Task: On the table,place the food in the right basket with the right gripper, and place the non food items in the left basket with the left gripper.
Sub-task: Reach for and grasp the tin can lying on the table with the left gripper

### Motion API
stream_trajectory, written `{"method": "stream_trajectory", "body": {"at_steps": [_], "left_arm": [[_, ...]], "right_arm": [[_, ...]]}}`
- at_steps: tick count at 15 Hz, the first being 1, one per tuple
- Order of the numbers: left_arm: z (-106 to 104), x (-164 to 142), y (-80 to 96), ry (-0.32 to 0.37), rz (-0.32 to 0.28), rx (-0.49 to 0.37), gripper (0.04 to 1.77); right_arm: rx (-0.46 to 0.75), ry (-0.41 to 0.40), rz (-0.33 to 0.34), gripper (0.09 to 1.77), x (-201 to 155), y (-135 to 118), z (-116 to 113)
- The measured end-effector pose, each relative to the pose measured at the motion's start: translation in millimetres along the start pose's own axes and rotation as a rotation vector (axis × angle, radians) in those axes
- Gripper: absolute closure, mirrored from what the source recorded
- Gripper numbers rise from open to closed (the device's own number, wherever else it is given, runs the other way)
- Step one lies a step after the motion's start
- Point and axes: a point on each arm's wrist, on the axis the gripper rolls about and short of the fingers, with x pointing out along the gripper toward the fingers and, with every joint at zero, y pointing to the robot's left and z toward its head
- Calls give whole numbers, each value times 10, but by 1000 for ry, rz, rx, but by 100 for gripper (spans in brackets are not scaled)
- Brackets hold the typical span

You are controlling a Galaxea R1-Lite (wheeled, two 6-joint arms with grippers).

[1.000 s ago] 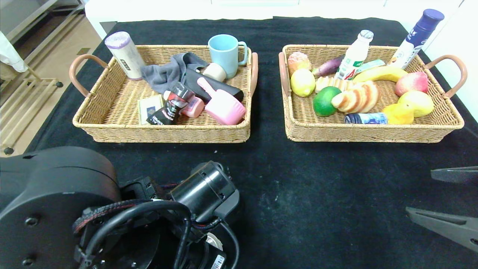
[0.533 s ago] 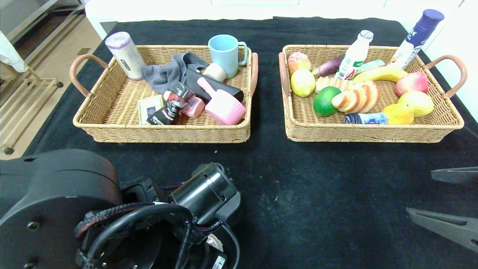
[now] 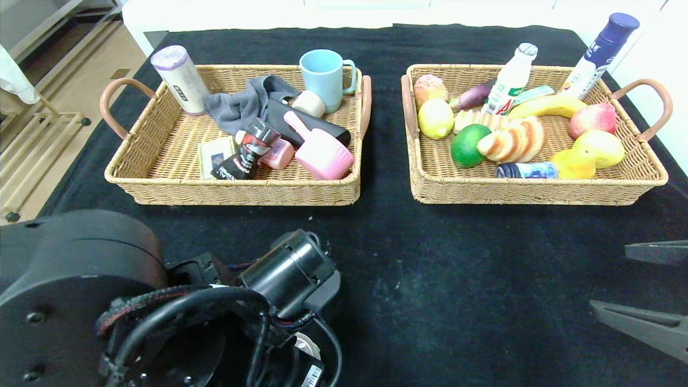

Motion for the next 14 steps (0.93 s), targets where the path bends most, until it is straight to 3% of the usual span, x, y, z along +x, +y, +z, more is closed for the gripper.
{"method": "stream_trajectory", "body": {"at_steps": [2,8,14], "left_arm": [[3,-112,7,-39,-23,1,68],[229,-415,-95,-252,-140,22,68],[537,-486,-243,-326,-189,76,68]], "right_arm": [[0,-2,-1,15,-4,-1,5],[3,-28,-21,15,-90,1,43],[7,-63,-74,15,-170,-16,106]]}}
